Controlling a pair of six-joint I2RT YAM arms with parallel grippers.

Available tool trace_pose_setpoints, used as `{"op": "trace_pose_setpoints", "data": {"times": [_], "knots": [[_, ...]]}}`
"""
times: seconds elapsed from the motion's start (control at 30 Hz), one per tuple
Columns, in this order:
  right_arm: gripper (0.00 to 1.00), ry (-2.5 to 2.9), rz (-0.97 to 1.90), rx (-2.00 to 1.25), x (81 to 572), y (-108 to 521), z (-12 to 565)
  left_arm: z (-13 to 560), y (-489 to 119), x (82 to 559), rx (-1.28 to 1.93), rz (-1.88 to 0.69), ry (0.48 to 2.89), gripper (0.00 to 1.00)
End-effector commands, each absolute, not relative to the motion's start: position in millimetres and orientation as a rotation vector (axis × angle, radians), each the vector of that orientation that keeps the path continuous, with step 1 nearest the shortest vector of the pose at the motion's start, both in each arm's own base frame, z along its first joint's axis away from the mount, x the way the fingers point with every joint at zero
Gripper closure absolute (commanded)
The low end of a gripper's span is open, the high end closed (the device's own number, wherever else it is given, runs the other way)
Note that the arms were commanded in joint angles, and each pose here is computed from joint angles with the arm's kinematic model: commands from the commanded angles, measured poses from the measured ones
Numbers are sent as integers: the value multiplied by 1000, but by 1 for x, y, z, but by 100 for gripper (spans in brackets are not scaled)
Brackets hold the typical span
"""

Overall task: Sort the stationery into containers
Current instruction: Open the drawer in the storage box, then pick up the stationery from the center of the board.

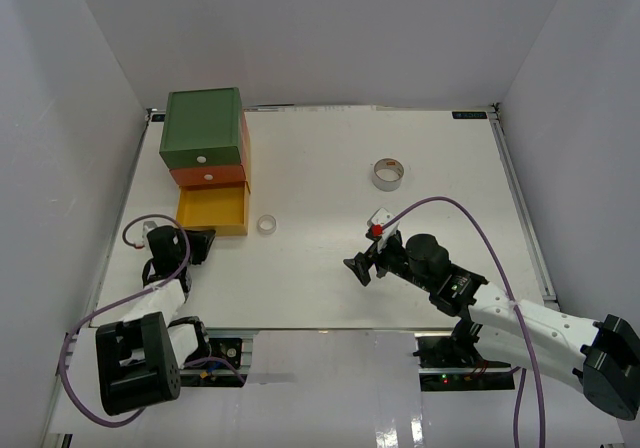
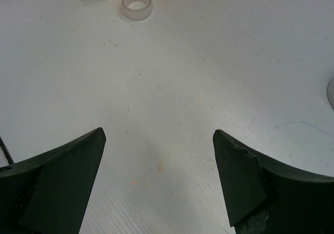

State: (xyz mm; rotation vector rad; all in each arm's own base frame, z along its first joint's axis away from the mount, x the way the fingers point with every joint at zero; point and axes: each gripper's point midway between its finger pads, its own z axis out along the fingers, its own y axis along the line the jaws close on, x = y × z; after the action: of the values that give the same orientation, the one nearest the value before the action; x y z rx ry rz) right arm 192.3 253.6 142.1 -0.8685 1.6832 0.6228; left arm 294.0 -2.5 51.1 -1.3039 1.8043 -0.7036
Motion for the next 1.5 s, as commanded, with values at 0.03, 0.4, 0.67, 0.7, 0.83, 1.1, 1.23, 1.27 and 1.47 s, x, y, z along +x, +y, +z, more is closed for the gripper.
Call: {"op": "trace_pose_setpoints", "data": {"times": [0.03, 0.4, 0.67, 0.7, 0.83, 1.1, 1.23, 1.27, 1.47], "knots": [[10, 1641, 654, -851, 192, 258, 153, 30, -5, 273, -1371, -643, 1902, 68], [10, 1638, 663, -861, 191, 260, 154, 41, -3, 261, -1341, -566, 1995, 39], [10, 1639, 660, -864, 192, 260, 153, 97, -3, 278, -1034, -497, 2065, 19], [10, 1639, 660, -864, 192, 261, 153, 105, -4, 280, -994, -487, 2072, 18], [10, 1650, 659, -873, 192, 262, 150, 148, -25, 296, -723, -504, 2099, 17], [10, 1671, 638, -872, 194, 260, 148, 180, -121, 316, -231, -558, 2228, 17], [10, 1680, 618, -859, 196, 256, 149, 159, -176, 318, -34, -533, 2325, 18], [10, 1679, 615, -856, 196, 256, 150, 154, -182, 320, -13, -515, 2338, 20], [10, 1686, 611, -823, 193, 247, 153, 103, -188, 342, -6, -366, 2457, 27]]}}
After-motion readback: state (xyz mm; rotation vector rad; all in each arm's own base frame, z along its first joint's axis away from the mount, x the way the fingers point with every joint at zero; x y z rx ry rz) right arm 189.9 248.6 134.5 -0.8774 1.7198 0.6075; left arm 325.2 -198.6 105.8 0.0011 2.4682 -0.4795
